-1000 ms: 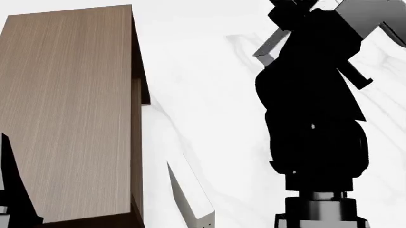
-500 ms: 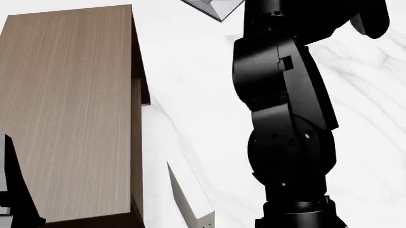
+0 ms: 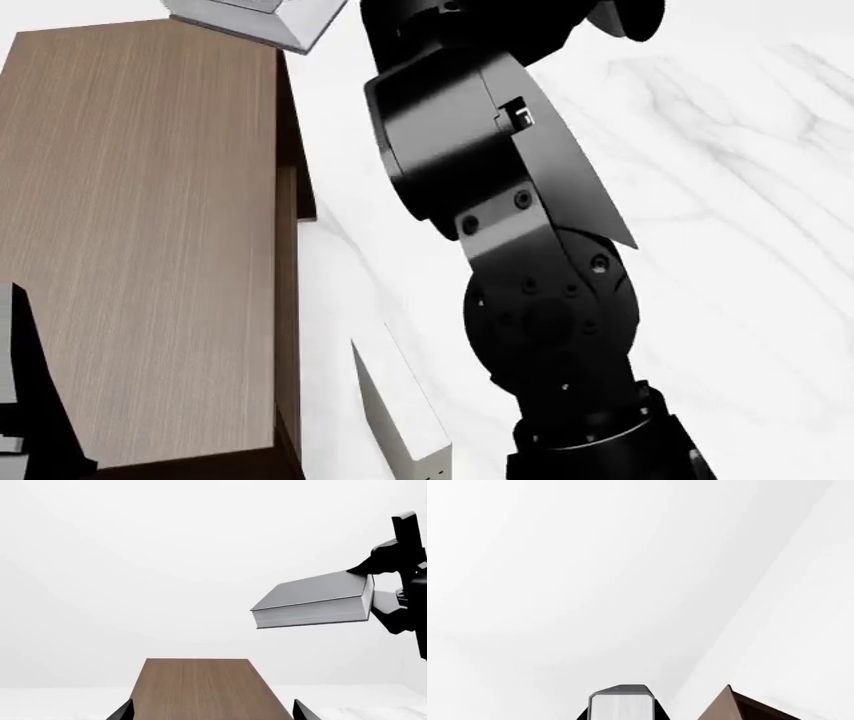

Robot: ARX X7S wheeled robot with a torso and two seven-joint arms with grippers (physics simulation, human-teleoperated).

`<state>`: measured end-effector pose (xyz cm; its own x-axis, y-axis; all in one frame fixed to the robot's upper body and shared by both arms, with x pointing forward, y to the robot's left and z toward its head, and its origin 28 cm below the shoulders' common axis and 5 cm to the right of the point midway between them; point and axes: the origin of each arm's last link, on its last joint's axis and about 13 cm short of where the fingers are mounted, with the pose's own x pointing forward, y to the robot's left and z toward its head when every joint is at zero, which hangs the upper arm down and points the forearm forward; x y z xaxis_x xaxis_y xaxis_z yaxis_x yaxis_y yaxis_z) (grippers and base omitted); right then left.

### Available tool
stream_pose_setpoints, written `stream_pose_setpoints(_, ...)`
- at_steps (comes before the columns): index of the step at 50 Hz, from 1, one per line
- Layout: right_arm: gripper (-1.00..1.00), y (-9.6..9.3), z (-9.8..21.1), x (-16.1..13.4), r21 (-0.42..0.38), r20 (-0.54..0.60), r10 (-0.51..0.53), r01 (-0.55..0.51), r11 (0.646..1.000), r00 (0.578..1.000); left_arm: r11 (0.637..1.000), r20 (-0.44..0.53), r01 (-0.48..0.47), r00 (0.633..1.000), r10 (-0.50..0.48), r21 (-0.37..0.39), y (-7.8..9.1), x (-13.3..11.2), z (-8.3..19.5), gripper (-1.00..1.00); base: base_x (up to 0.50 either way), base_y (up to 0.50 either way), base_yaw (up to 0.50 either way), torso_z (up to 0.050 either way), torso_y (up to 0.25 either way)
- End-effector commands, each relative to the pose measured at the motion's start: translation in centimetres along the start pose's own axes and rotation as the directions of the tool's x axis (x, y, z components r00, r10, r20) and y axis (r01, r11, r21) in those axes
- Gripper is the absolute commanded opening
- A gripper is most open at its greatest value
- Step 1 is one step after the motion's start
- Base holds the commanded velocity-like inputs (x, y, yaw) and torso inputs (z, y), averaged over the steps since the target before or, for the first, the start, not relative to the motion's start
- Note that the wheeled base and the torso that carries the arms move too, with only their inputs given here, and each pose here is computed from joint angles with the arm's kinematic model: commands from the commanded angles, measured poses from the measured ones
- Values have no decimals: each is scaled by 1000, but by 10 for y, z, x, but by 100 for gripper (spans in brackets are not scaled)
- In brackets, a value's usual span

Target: Pick up the book in the middle and place it on the cabinet shelf.

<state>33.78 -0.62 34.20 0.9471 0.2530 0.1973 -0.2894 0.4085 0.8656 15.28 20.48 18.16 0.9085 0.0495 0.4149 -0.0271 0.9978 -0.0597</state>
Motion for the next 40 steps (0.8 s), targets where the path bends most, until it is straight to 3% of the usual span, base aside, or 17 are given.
stream_pose_setpoints(1, -100, 25, -19, -6, 5, -73, 82, -82, 997, 994, 1000, -2, -2, 1000, 2, -1, 0, 0, 0, 100, 0, 0, 0, 0, 0)
stream_pose_setpoints(15, -100, 28, -45, -11, 3, -182, 100, -101, 995, 978, 1000, -2, 1, 1000, -1, 3, 0, 0, 0, 100, 0, 0, 0, 0, 1)
stream_pose_setpoints(16, -100, 27, -49, -12, -28, -232, 106, -115, 993, 967, 1000, -5, -1, 1000, 1, 3, 0, -1, 0, 100, 0, 0, 0, 0, 0)
stream_pose_setpoints(21, -100, 27, -55, -12, -32, -251, 106, -118, 992, 962, 1000, -5, -3, 1000, 3, 1, 0, -1, 0, 100, 0, 0, 0, 3, 2)
stream_pose_setpoints(40, -100, 17, -76, -13, -91, -383, 24, -64, 994, 923, 1000, 1, -8, 1000, 8, -2, 1, 0, 1, 100, 0, 0, 0, 0, 1)
